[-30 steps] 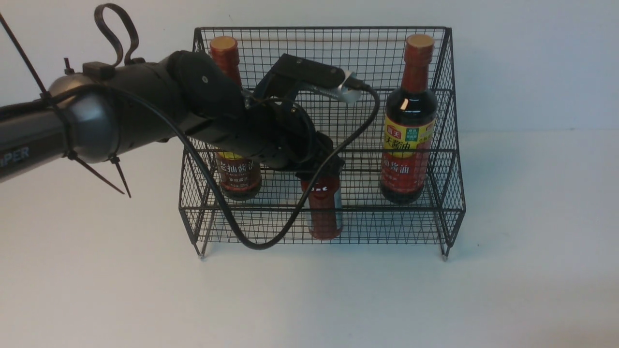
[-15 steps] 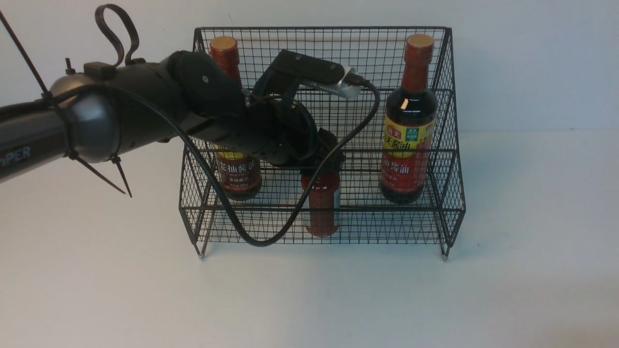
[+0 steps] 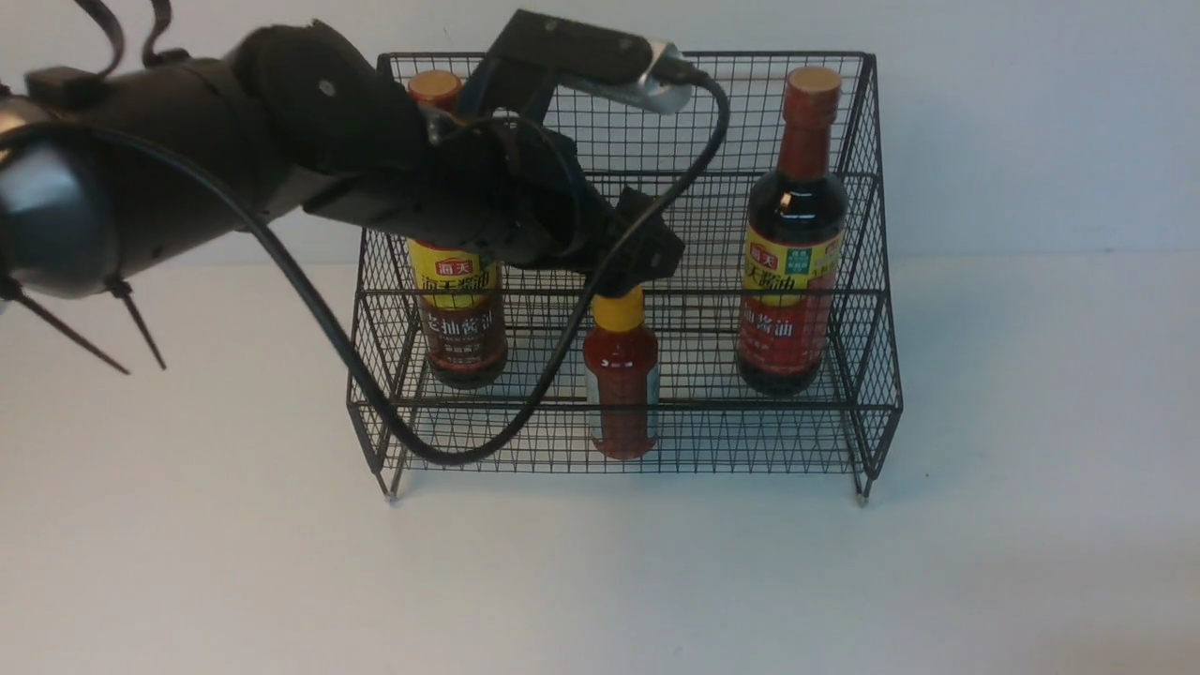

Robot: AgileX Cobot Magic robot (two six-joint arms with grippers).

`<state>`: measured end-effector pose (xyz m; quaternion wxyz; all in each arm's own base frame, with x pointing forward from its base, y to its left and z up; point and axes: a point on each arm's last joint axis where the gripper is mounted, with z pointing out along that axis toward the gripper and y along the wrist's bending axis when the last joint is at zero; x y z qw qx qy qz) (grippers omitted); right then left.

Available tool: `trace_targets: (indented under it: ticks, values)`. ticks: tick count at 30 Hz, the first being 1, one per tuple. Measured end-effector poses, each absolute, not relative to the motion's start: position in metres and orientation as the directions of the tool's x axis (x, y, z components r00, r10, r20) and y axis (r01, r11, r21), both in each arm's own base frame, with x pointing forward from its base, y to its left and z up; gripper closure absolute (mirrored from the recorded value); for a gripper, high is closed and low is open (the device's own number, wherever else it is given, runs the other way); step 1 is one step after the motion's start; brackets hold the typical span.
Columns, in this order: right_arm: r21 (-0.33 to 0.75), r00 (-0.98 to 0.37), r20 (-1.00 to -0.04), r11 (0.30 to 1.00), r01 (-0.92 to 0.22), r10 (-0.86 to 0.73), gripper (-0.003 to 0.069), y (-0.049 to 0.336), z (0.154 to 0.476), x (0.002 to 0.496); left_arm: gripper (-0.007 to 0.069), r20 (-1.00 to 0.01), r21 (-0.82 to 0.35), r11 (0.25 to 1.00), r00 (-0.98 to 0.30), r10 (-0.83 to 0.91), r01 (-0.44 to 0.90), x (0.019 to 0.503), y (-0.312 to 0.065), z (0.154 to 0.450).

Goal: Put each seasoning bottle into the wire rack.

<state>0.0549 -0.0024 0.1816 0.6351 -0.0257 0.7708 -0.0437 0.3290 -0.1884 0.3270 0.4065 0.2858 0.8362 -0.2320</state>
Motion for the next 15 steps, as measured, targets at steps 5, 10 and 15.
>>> trace_targets:
  ticks: [5,10,15]
  values:
    - [-0.100,-0.192,-0.977,0.995,0.016,-0.095,0.0673,-0.002,0.182,0.055,0.0133,-0.822,-0.109,0.673,-0.447,0.352,0.731,0.289,-0.173,0.370]
    - [-0.100,-0.192,-0.977,0.995,0.016,-0.095,0.0673,-0.002,0.182,0.055,0.0353,-0.830,-0.019,0.645,-0.372,0.416,0.764,0.224,-0.142,0.422]
    - [-0.100,-0.192,-0.977,0.995,0.016,-0.095,0.0673,-0.002,0.182,0.055,0.0601,-0.823,0.070,0.712,-0.363,0.437,0.698,0.149,-0.094,0.458]
